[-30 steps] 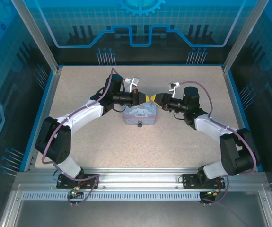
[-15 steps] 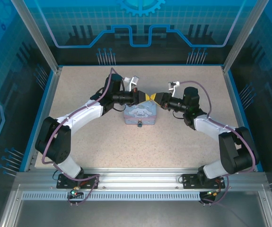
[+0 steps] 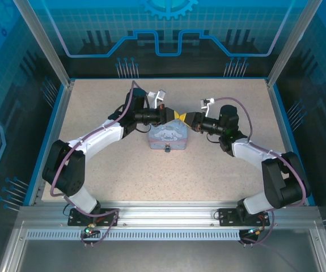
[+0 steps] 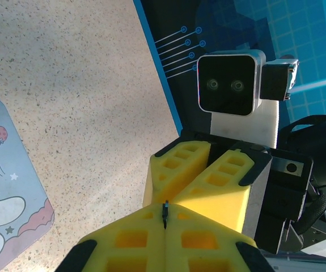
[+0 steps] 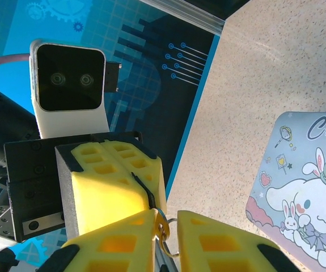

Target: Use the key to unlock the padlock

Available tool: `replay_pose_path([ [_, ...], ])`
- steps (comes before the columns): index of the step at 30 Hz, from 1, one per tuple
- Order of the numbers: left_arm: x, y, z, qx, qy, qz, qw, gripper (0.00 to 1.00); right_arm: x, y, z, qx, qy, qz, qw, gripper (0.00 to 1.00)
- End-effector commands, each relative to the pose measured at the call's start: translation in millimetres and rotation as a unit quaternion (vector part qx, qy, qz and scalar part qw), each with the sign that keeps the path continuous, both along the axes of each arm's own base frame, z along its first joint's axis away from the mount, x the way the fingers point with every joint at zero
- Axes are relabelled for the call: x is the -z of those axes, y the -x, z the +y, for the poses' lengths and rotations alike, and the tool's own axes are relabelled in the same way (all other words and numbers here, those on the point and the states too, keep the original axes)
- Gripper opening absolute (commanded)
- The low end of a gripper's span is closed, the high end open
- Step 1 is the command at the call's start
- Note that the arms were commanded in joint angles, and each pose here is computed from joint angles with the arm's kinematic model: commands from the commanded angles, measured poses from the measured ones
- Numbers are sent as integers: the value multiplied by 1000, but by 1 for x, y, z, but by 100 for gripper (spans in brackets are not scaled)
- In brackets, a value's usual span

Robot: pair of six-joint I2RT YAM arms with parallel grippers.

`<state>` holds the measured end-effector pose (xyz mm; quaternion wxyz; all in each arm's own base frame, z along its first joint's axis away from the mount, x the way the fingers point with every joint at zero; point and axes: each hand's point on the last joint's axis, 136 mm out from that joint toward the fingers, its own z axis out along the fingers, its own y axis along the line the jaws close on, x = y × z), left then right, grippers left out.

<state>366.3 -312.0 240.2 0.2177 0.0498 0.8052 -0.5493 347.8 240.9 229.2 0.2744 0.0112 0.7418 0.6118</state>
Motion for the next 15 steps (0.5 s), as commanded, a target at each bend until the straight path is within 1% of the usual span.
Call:
replay_pose_path([
  [1, -16, -4, 1, -4, 16, -20, 1000, 0, 1, 6, 4, -12, -2, -3, 1000, 15],
  [6, -14, -4, -1, 0, 18, -14, 1000, 0, -3, 5, 4, -11, -4, -7, 1000, 7],
  [8, -13, -4, -1, 0, 19, -12, 1000, 0, -3, 4, 4, -10, -4, -6, 1000, 0],
  [10, -13, -4, -1, 0, 19, -10, 1000, 0, -3, 4, 4, -9, -4, -4, 1000, 0],
  [11, -13, -5, 0, -4, 18, -9, 1000, 3, -2, 4, 3, -6, -3, -2, 1000, 0],
  [12, -12, -5, 0, -6, 17, -9, 1000, 11, -1, 4, 2, -4, -2, 0, 1000, 0],
  [13, -13, -6, 1, -11, 16, -8, 1000, 30, 0, 4, 1, -1, -1, 2, 1000, 0],
  [14, -13, -7, 2, -16, 16, -8, 1000, 42, 2, 3, 0, 3, 1, 5, 1000, 0],
  [15, -15, -8, 3, -22, 16, -9, 1000, 49, 4, 2, -2, 10, 3, 8, 1000, 0],
])
